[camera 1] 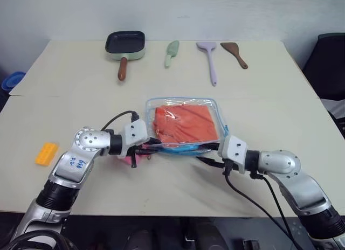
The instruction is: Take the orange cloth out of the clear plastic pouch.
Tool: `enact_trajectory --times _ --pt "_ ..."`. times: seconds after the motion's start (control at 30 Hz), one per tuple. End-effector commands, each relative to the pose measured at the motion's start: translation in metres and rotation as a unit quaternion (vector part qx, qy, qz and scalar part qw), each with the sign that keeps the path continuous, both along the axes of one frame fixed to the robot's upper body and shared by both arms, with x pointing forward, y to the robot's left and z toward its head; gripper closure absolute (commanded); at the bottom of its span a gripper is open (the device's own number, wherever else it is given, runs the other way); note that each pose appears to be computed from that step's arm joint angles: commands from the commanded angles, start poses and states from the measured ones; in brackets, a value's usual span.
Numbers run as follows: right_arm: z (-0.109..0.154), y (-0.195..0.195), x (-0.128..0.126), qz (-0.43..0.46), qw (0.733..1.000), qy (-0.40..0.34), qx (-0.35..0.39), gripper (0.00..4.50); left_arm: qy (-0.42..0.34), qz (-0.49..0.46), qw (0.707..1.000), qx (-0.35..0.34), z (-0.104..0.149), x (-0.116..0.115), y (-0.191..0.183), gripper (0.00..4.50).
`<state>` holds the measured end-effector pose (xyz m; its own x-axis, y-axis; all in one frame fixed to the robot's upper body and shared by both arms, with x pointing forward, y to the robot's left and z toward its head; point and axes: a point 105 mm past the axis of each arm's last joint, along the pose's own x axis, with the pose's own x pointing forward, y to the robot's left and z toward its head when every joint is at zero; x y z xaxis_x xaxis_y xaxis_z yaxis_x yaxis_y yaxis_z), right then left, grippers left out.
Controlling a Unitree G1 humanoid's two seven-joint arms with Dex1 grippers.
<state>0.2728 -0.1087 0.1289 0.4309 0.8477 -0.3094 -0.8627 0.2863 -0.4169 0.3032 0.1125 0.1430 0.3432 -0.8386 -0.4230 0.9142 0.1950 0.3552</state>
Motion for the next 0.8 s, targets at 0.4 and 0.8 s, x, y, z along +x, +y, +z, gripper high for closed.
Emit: enact_trajectory --times 0.4,0.8 --pt "0.01 -0.01 -0.006 0.003 1.0 -0.024 0.013 2.69 -0.073 0.006 0.996 0.048 0.007 0.006 0.016 2.23" --pt "0.011 -0.014 -0.007 -0.001 1.0 -0.029 0.006 2.69 -0.079 0.0 0.996 0.029 0.012 0.013 0.013 4.46"
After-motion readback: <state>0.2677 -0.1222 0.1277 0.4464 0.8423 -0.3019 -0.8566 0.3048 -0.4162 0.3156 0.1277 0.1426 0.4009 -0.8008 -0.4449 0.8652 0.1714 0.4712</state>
